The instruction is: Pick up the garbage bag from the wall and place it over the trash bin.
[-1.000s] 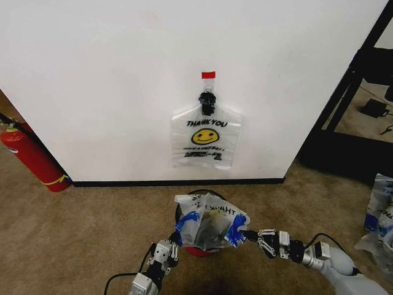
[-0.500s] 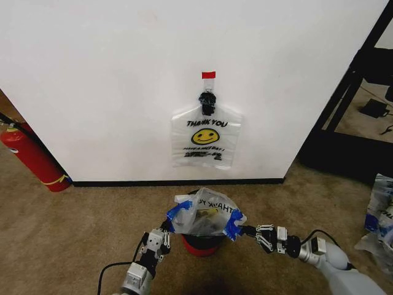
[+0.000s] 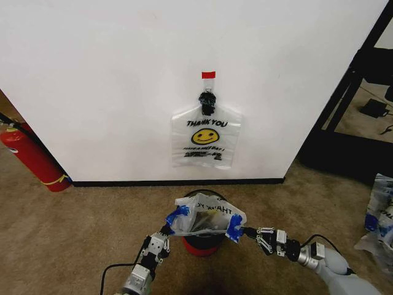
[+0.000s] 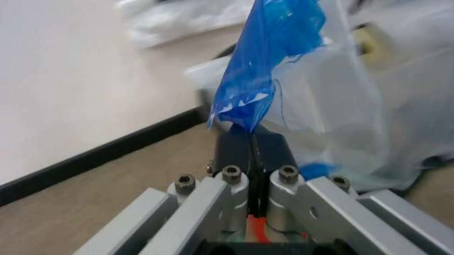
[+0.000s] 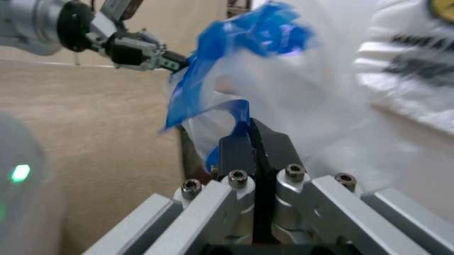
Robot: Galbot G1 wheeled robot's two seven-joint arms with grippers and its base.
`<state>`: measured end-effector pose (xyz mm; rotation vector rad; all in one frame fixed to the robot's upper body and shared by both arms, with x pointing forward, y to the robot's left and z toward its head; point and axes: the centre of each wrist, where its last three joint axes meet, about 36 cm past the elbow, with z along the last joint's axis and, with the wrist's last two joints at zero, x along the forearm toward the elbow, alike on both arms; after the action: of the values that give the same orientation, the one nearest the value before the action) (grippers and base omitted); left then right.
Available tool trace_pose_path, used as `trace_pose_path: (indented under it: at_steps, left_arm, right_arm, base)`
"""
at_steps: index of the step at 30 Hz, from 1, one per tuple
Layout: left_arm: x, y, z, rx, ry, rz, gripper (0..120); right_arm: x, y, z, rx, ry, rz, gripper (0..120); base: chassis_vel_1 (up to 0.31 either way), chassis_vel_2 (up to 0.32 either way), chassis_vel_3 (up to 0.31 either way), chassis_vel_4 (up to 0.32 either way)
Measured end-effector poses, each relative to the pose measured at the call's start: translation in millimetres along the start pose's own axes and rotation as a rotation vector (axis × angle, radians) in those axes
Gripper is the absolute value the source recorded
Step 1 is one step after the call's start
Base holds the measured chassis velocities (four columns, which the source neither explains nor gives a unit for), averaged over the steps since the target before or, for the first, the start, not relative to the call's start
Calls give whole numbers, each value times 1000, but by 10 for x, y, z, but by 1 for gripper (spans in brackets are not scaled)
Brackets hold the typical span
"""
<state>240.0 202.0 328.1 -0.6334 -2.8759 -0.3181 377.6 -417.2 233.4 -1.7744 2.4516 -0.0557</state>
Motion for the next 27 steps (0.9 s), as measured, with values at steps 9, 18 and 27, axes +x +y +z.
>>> trace_pose_path:
  at_steps: [9, 18, 27]
  left_arm:
    - [31, -14, 50, -24, -10, 61, 0]
    - [-207, 43, 228, -67, -4, 18, 0]
    - [-226, 150, 378, -132, 19, -8, 0]
  right_arm:
    - [120, 93, 17, -38, 27, -59, 0]
    - [145, 106, 171, -23, 43, 30, 0]
    - [183, 86, 209, -28, 60, 46, 0]
  base:
    - [0, 0, 0, 0]
    - [0, 0, 0, 0]
    - [0, 0, 0, 0]
